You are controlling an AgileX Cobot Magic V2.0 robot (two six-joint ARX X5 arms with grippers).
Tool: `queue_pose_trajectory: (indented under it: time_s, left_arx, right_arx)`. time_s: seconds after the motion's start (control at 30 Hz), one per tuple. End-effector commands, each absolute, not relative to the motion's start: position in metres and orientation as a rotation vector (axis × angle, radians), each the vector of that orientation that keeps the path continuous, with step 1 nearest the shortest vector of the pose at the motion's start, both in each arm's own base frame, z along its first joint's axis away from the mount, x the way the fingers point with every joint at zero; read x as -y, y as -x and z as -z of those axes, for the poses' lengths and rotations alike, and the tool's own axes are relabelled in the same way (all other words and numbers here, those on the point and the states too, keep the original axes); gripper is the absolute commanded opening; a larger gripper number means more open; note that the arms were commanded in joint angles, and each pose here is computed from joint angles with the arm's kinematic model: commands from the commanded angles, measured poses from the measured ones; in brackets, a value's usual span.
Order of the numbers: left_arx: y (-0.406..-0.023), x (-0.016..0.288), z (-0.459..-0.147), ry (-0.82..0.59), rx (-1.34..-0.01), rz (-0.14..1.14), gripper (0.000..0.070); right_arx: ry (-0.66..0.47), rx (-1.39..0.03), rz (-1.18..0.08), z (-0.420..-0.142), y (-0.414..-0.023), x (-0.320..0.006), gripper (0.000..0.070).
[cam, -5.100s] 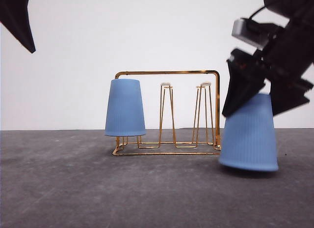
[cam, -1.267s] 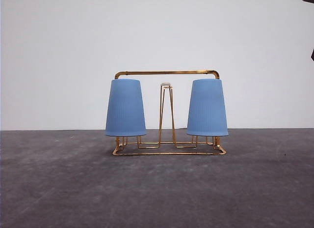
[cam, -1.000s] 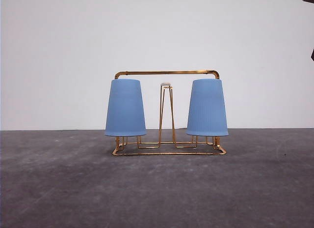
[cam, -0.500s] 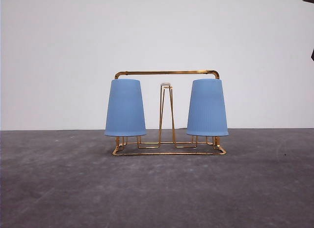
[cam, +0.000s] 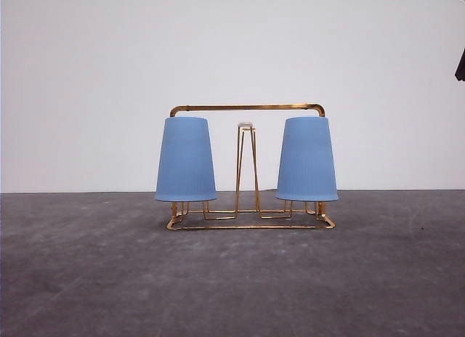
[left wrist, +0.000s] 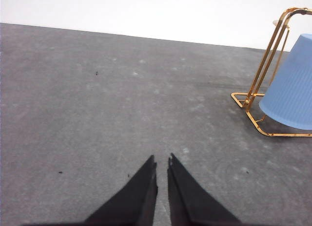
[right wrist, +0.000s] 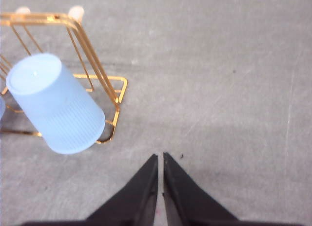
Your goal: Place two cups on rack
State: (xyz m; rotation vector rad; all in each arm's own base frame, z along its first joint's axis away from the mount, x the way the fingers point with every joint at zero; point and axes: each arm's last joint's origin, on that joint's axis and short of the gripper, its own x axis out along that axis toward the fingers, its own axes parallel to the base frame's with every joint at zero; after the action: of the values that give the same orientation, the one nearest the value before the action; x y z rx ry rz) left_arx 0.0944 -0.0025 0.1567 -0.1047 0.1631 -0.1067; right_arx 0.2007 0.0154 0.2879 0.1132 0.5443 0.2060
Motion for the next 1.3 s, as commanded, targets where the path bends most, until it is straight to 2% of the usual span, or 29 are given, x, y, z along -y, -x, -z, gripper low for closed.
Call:
queue_pose_trajectory:
  time_s: [0.0, 0.33, 0.53, 0.63, 0.77, 0.97, 1.13, 1.27]
  left_arx:
    - [-0.095, 0.002, -0.152, 0.103, -0.178, 0.105, 0.0025]
    - [-0.095, 0.002, -0.152, 0.104, -0.178, 0.105, 0.0025]
    - [-0.095, 0.002, -0.152, 0.103, -0.178, 0.104, 0.0025]
    - [-0.095, 0.002, -0.152, 0.104, -0.178, 0.104, 0.0025]
    - [-0.095, 0.002, -0.152, 0.104, -0.178, 0.104, 0.0025]
    - [-0.095, 0.002, -0.152, 0.104, -0.178, 0.104, 0.0025]
    - [-0.095, 0.002, -0.152, 0.103, -0.178, 0.104, 0.0025]
    - [-0.095, 0.002, -0.152, 0.104, -0.178, 0.104, 0.0025]
  right_arx:
    - [-0.119, -0.52, -0.205, -0.293, -0.203, -0.015, 0.0015]
    - [-0.112, -0.474, -0.221, -0.298, -0.202, -0.018, 0.0015]
    - [0.049, -0.37, -0.196, -0.306, -0.179, -0.015, 0.0015]
    - [0.058, -0.346, -0.162, -0.289, -0.158, -0.012, 0.0015]
    - [0.074, -0.304, -0.063, -0.242, -0.134, -0.008, 0.0015]
    - [0.041, -0.184, -0.04, -0.179, -0.111, -0.006, 0.0015]
    - [0.038, -0.103, -0.036, -0.159, -0.101, -0.005, 0.0015]
    - [0.046, -0.107, -0.024, -0.156, -0.096, -0.004, 0.0015]
